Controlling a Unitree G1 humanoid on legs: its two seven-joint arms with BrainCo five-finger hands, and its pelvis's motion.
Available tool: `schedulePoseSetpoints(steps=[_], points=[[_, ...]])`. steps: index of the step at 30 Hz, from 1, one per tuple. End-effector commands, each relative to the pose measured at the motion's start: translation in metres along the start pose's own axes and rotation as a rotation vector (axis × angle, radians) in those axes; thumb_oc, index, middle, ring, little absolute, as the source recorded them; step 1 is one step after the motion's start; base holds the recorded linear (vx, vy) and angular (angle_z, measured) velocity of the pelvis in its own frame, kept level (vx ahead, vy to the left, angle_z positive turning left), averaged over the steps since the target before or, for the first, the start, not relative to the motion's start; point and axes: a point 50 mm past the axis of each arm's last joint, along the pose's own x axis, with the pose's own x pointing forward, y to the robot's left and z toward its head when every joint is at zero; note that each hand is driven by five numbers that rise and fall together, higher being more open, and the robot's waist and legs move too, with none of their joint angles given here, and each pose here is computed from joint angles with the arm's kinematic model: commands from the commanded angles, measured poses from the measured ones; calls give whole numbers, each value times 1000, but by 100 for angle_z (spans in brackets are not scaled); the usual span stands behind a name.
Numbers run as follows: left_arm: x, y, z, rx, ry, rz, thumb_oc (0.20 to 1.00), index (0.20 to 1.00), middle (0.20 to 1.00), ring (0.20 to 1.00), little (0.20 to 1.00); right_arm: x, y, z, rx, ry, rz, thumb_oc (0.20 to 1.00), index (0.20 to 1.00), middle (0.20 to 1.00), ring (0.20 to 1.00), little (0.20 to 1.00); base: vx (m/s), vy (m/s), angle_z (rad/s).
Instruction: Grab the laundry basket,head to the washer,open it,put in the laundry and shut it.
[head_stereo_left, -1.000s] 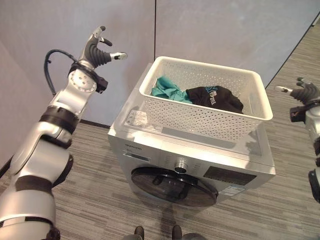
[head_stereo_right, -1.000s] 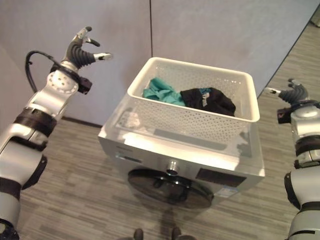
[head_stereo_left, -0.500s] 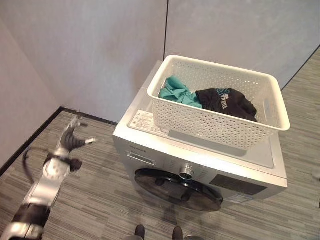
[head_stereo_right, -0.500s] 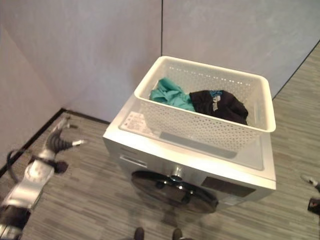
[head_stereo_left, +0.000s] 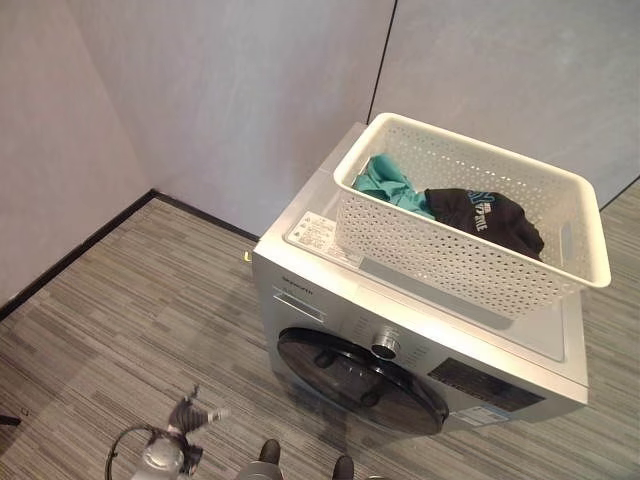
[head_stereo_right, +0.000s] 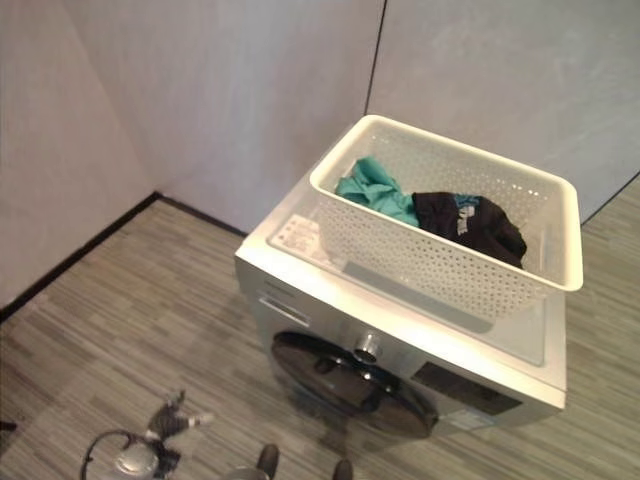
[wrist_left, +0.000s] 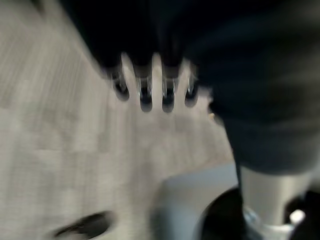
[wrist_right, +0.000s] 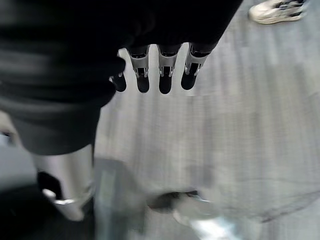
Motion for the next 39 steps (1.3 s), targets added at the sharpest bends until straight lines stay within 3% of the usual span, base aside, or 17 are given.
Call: schedulePoseSetpoints(steps=[1,7,12,23,30,32,37,38,39], points=[[10,-2,14,34,0,33,1000,1000,1000,1000,1000,1,14,29,-163,-93,18,1000,1000,1000,1000,1000,-62,-113,-2],[7,-13,-1,-2,75,6,1000,1000,1000,1000,1000,0,39,52,-320,-177,42,1000,1000,1000,1000,1000,-85,-72,-3],[15,-19,27,10,11,-6,1000,1000,1000,1000,1000,-5,52,82,-426,-282,37,1000,1000,1000,1000,1000,-270,-47,17],[7,-54,27,79,-26,-127,1000,1000,1000,1000,1000,0,16,49,-366,-144,-56,1000,1000,1000,1000,1000,-181,167,56],[7,-60,45,85,-102,-156,1000,1000,1000,1000,1000,-2,2,63,-315,-166,-123,1000,1000,1000,1000,1000,-260,390,31],[8,-57,47,98,-114,-151,1000,1000,1000,1000,1000,-3,3,74,-303,-201,-130,1000,1000,1000,1000,1000,-256,291,5],[10,-36,39,146,-99,-96,1000,1000,1000,1000,1000,-28,13,152,-298,-531,-139,1000,1000,1000,1000,1000,-372,239,-31],[11,-29,38,119,-100,-71,1000,1000,1000,1000,1000,-49,5,179,-296,-693,-163,1000,1000,1000,1000,1000,-280,122,-48],[11,-29,38,120,-100,-71,1000,1000,1000,1000,1000,-49,5,178,-295,-692,-163,1000,1000,1000,1000,1000,-266,79,-28]])
